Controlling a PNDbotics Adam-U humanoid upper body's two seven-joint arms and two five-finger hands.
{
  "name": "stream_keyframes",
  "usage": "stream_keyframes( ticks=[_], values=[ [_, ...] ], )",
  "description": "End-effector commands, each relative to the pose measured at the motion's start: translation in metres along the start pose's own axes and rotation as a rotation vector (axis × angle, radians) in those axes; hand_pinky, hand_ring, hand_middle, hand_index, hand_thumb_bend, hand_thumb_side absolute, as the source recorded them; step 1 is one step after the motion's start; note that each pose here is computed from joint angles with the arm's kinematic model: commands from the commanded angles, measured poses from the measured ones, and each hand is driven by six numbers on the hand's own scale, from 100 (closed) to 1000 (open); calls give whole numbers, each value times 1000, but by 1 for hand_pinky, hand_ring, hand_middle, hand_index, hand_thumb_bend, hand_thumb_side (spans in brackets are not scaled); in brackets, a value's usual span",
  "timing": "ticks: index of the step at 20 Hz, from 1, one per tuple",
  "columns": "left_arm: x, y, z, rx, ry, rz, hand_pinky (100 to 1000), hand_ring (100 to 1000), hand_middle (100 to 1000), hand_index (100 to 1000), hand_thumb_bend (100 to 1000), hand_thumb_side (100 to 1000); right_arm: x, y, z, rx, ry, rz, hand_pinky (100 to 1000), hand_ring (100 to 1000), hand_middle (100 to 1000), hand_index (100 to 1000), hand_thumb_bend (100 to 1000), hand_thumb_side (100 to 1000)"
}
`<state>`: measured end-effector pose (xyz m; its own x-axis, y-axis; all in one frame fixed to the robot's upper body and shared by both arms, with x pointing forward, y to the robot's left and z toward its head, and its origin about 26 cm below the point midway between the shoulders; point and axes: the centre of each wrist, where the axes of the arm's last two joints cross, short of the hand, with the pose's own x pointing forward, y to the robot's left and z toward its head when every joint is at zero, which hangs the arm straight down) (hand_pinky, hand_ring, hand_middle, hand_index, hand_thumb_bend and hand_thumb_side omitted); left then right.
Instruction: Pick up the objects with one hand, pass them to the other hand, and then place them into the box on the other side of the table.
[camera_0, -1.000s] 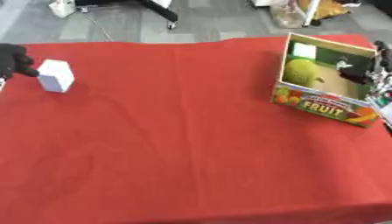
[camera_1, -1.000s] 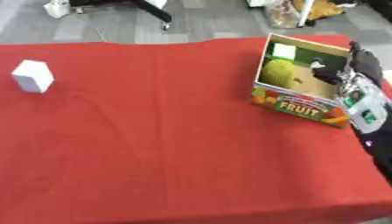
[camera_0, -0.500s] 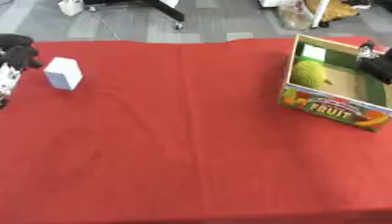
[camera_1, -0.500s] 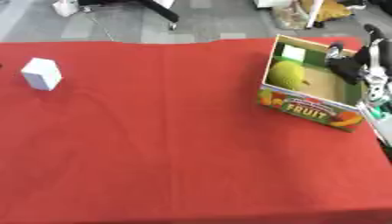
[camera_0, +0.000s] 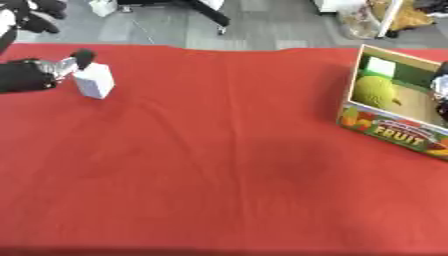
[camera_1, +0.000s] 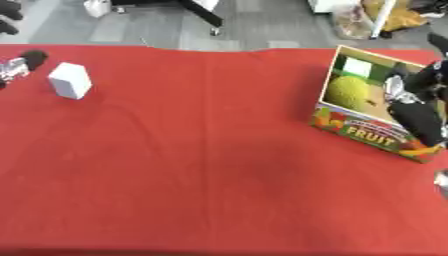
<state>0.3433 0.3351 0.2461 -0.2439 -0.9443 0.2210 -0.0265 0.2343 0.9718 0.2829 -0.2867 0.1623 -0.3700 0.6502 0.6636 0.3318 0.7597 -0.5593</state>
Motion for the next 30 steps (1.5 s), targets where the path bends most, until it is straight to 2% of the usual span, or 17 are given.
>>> stream_keyframes(
  ticks=[1,4,6,11,18,23,30],
  values=[
    [-23,11,-18,-89,169,-161,833,753,775,908,559,585,8,2,1,12,-66,-21,363,494,379,924,100,504],
    [-42,0,-43,-66,317,-98,841,741,758,884,523,655,11,11,3,26,-63,-66,360,491,375,915,100,534],
    [-55,-12,-57,-26,410,-21,839,732,748,875,511,663,12,15,4,38,-59,-90,360,491,373,913,100,543],
    [-82,-41,-73,91,598,135,836,708,727,853,506,707,13,21,7,43,-44,-123,358,489,370,908,100,563],
    [-99,-58,-71,216,663,246,832,692,713,839,505,735,17,29,8,44,-37,-176,356,487,366,903,100,590],
    [-102,-68,-70,221,671,285,831,688,709,837,511,753,19,32,9,49,-34,-191,354,485,362,899,100,604],
    [-103,-87,-70,188,689,318,821,660,673,804,458,715,19,34,10,51,-25,-200,354,485,361,894,100,618]
  ],
)
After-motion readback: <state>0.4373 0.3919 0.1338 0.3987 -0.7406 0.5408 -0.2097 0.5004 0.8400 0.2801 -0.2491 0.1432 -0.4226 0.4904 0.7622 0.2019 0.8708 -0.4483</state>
